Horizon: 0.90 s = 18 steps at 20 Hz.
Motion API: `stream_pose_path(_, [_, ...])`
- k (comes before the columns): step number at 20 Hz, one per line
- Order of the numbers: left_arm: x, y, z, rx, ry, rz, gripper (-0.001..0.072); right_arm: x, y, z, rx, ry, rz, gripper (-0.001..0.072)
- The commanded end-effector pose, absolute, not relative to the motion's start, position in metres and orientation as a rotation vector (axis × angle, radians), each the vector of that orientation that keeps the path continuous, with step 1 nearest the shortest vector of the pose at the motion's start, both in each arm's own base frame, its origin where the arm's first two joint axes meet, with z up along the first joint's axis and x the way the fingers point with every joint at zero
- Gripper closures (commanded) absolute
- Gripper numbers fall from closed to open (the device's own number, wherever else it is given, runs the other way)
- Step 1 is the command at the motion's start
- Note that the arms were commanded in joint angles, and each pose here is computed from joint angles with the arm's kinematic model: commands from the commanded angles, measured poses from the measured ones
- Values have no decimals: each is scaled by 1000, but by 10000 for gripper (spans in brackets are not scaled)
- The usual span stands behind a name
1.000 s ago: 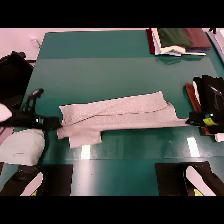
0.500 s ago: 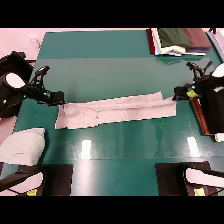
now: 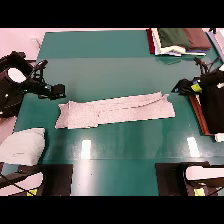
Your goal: Fold the shirts.
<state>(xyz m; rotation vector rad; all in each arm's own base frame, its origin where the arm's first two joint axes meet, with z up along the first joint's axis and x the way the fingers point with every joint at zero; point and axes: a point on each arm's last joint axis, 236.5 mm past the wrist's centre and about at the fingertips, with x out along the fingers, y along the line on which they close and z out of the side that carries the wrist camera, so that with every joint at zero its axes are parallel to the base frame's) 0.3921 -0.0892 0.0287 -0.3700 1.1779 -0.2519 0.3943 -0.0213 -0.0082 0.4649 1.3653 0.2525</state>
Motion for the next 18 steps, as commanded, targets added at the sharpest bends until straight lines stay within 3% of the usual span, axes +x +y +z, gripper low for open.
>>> stream_pose_path(1, [388,-111,34,-388,1188,-301,684,362,-49,-38,562,1421,242,106])
stream_pose_path(6, [394,-191,41,-349,1102,-408,685,345,-22,-76,774,1462,344,96])
stream_pose_path(9, [375,-235,17,-326,1177,-462,685,356,9,-86,798,1461,412,100])
stream_pose_path(10, [372,-249,9,-312,1190,-482,685,361,17,-87,774,1451,430,132])
stream_pose_path(11, [371,-261,3,-306,1197,-499,685,365,22,-89,745,1442,434,237])
stream_pose_path(13, [375,-286,-6,-296,1213,-534,685,374,31,-83,686,1422,468,581])
stream_pose_path(14, [377,-299,-10,-285,1220,-552,685,377,35,-75,670,1423,497,671])
stream_pose_path(18, [387,-345,-27,-246,1234,-610,684,393,47,-9,547,1352,618,697])
